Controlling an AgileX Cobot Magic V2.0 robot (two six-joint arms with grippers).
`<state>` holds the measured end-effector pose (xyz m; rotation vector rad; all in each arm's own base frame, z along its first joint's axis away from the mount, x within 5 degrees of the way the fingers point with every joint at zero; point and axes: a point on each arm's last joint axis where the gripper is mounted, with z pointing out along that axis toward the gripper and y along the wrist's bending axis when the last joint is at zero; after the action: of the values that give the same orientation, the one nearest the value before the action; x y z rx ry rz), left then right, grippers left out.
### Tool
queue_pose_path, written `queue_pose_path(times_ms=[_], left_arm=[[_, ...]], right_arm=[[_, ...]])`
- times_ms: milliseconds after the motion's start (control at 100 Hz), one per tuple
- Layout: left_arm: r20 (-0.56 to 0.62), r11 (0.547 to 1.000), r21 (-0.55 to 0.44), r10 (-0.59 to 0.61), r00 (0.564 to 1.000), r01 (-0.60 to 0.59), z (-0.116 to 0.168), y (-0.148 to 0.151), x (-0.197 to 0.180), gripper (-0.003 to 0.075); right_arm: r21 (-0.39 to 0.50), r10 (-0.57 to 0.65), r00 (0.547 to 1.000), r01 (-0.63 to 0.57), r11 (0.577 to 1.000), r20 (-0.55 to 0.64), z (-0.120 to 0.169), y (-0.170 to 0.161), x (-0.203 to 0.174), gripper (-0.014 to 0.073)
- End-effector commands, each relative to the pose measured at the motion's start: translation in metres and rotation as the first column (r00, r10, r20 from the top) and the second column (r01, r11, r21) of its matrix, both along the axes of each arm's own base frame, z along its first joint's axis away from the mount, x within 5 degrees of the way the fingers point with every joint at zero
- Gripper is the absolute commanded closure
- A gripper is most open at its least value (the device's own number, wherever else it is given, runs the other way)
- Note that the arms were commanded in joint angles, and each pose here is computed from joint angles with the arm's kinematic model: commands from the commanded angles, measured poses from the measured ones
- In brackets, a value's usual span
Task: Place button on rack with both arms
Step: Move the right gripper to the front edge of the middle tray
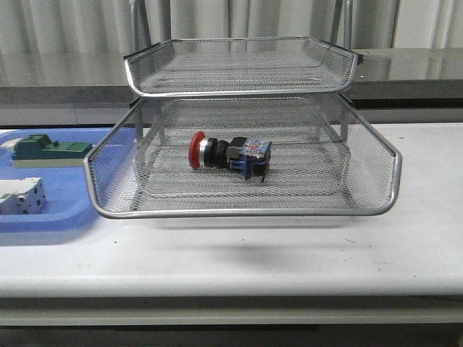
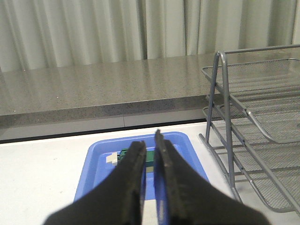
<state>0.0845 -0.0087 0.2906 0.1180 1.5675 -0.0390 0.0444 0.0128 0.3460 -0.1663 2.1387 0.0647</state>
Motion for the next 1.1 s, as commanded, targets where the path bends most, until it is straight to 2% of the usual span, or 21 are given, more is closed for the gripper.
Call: queue_pose_path(times_ms=[0,110,390,530,640,900,1090], left_arm=[[0.094,0.999,-0.034,0.041,0.995,-0.038,0.016,0.004,0.000,0.0740],[0.094,0.999,-0.034,0.041,0.995,-0.038,0.016,0.004,0.000,0.0740],[0.094,0.999,-0.034,0.041,0.995,-0.038,0.016,0.004,0.000,0.0740],[0.094,0.999,-0.034,0.041,0.995,-0.038,0.016,0.004,0.000,0.0740],[0.094,0.999,-0.034,0.041,0.995,-0.038,0.016,0.004,0.000,0.0740],[0.094,0.999,-0.034,0.041,0.995,-0.038,0.016,0.004,0.000,0.0740],[0.094,0.999,-0.034,0.041,0.995,-0.038,0.016,0.004,0.000,0.0740]], right_arm=[[0.013,0.000,0.996,-0.001,1.000,0.085,0.013,0.001,0.003,0.0655],[0.024,0.005,0.996,-0.007,1.000,0.087,0.014,0.001,0.003,0.0655],[0.136,0.021,0.984,-0.045,0.990,0.174,0.023,0.008,0.014,0.0655],[0.114,0.094,0.989,-0.108,0.988,0.114,0.019,0.010,0.037,0.0655],[0.137,0.187,0.981,-0.193,0.972,0.061,0.013,0.016,0.060,0.0655],[0.178,0.403,0.915,-0.397,0.900,0.006,-0.005,0.028,0.112,0.0655],[0.151,0.556,0.829,-0.543,0.826,-0.056,-0.026,0.041,0.137,0.0655]])
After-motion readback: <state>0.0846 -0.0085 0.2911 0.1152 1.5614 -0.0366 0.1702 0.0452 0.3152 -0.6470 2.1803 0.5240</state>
